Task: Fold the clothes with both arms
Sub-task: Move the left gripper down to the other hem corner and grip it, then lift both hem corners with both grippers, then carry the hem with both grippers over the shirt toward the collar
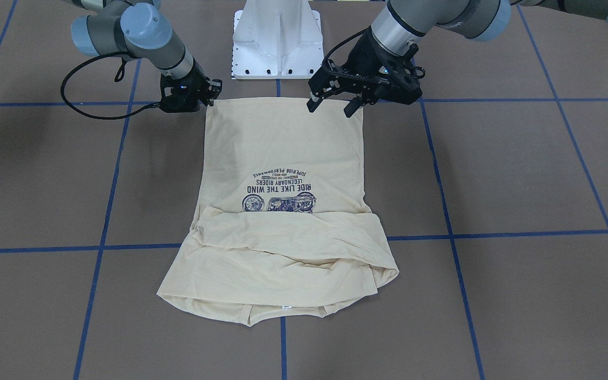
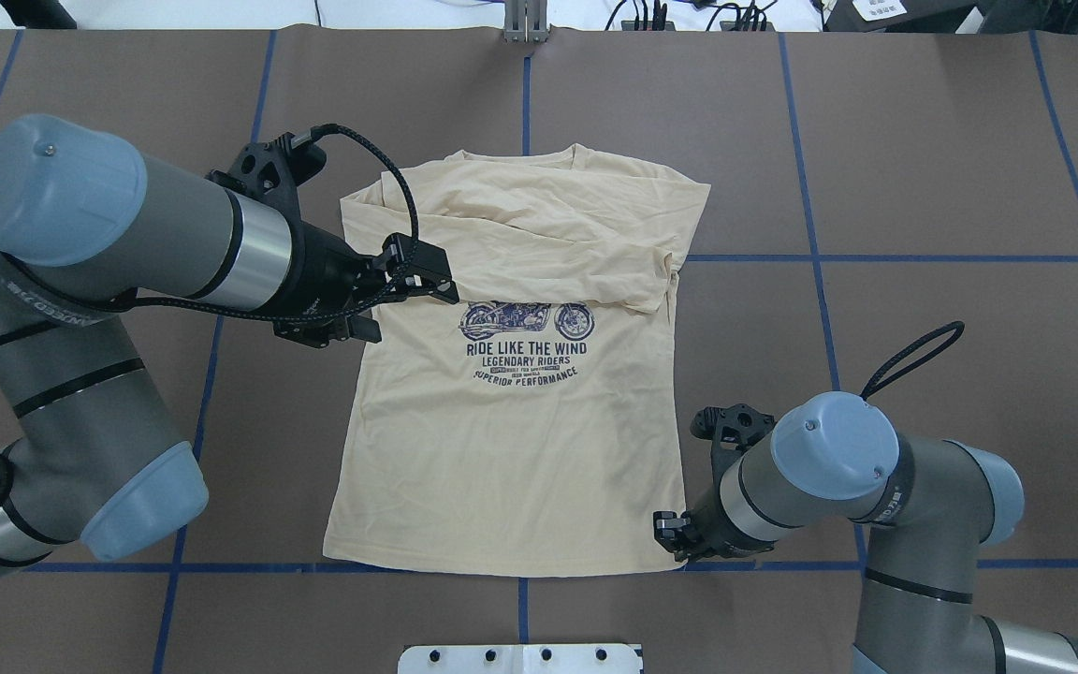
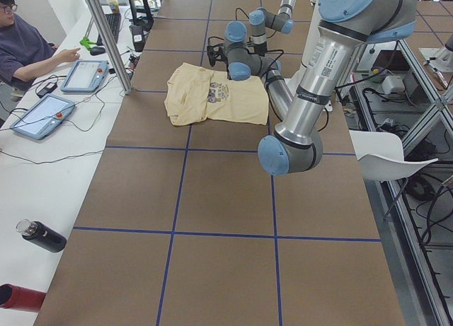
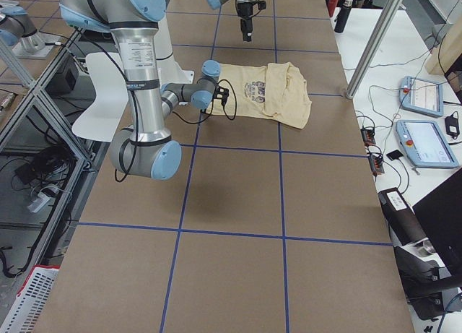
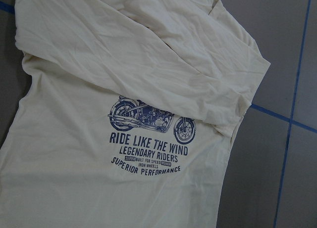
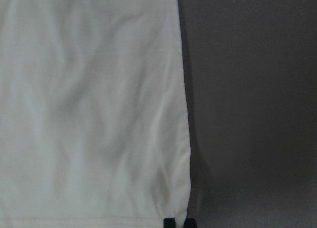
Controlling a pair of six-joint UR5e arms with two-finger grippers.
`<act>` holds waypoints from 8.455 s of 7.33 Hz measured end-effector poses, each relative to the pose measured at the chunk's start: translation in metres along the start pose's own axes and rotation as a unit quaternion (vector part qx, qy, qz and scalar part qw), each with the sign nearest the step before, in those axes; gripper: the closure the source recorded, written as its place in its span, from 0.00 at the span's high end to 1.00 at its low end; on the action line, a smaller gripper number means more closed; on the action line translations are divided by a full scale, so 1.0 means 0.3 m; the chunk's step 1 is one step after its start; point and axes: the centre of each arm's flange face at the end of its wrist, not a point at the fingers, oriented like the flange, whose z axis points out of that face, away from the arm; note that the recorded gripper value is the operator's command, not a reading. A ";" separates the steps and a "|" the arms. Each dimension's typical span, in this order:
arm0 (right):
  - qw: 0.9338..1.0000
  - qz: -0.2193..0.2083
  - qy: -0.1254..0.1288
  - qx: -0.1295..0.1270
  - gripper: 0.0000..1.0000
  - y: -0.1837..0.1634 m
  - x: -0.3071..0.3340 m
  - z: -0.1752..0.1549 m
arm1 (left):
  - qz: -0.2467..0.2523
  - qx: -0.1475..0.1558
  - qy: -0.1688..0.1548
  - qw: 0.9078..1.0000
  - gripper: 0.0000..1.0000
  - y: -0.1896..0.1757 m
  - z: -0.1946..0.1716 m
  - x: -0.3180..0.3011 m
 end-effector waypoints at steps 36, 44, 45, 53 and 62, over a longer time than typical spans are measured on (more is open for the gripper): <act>0.999 0.006 -0.027 0.020 0.00 -0.057 -0.016 -0.107 | -0.059 -0.035 -0.167 0.984 0.00 0.493 0.400 -0.628; 0.996 0.005 -0.035 -0.079 0.00 0.064 0.085 -0.187 | -0.025 -0.072 -0.157 0.985 0.00 0.627 0.272 -0.578; 0.993 0.004 -0.038 -0.113 0.00 0.097 0.098 -0.204 | -0.016 -0.086 -0.157 0.984 0.00 0.675 0.272 -0.573; 0.990 0.015 -0.040 -0.133 0.00 0.084 0.176 -0.264 | -0.005 -0.114 -0.108 0.988 0.00 0.638 0.067 -0.455; 0.988 0.097 -0.118 0.021 0.00 -0.514 0.165 -0.686 | 0.005 -0.011 -0.090 0.996 0.00 0.039 -0.052 -0.193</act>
